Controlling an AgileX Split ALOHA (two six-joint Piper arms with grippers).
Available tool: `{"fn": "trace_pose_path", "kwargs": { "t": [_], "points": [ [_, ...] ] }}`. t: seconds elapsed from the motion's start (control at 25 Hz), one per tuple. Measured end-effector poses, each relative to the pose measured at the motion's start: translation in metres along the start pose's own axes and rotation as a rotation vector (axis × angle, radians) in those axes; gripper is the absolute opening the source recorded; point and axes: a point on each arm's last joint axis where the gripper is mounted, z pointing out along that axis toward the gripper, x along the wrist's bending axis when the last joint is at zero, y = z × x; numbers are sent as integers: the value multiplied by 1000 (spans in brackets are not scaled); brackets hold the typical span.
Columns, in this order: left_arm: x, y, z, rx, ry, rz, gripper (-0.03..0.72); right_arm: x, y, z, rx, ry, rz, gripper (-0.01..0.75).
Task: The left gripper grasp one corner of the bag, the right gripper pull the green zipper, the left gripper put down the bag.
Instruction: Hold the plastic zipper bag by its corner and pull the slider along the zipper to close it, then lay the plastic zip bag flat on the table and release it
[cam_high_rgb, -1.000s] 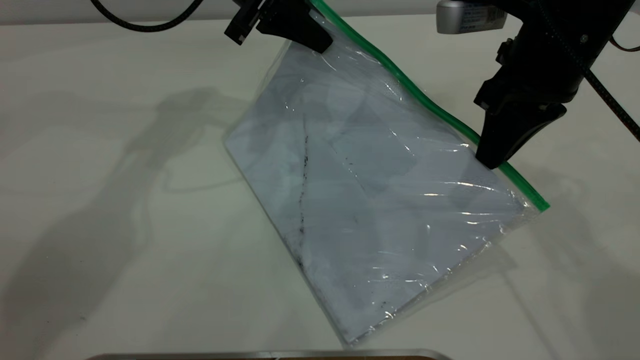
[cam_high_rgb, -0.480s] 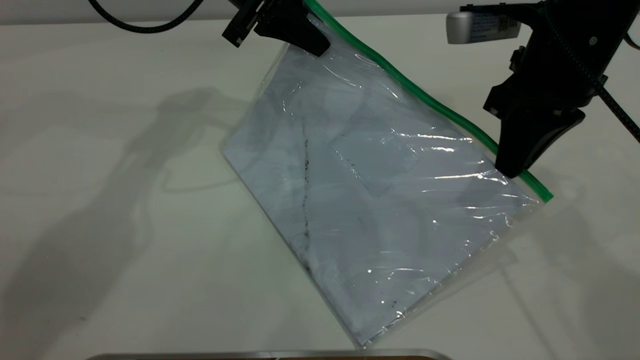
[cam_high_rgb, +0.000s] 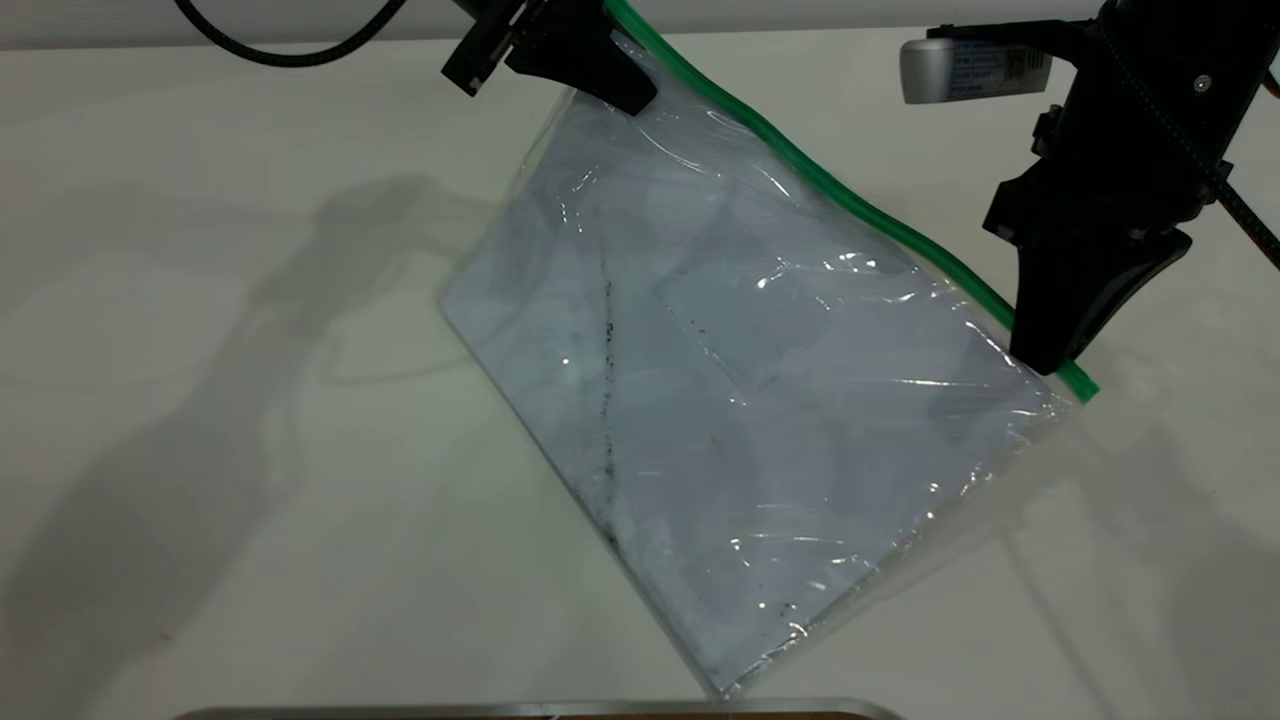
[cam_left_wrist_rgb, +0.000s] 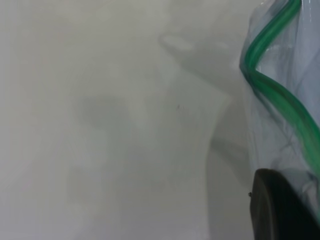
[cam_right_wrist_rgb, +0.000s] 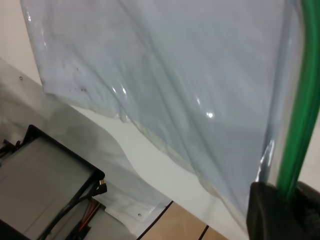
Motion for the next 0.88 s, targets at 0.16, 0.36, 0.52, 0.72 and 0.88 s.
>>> {"fn": "trace_pose_path", "kwargs": {
  "t": [0.16, 0.36, 0.52, 0.72, 0.88],
  "points": [
    [0, -4, -4, 4, 6, -5, 51, 1, -1, 0, 11, 6, 0, 79],
    [0, -6, -6, 9, 8, -7, 51, 2, -3, 0, 31, 17, -1, 85],
    [0, -11, -8, 48, 13, 0, 51, 3, -7, 0, 81, 31, -3, 87],
    [1, -14, -11, 57, 23, -3, 51, 3, -8, -1, 92, 36, 9, 92],
    [1, -13, -11, 53, 25, -4, 51, 3, -8, 0, 91, 33, 11, 102]
  ]
}}
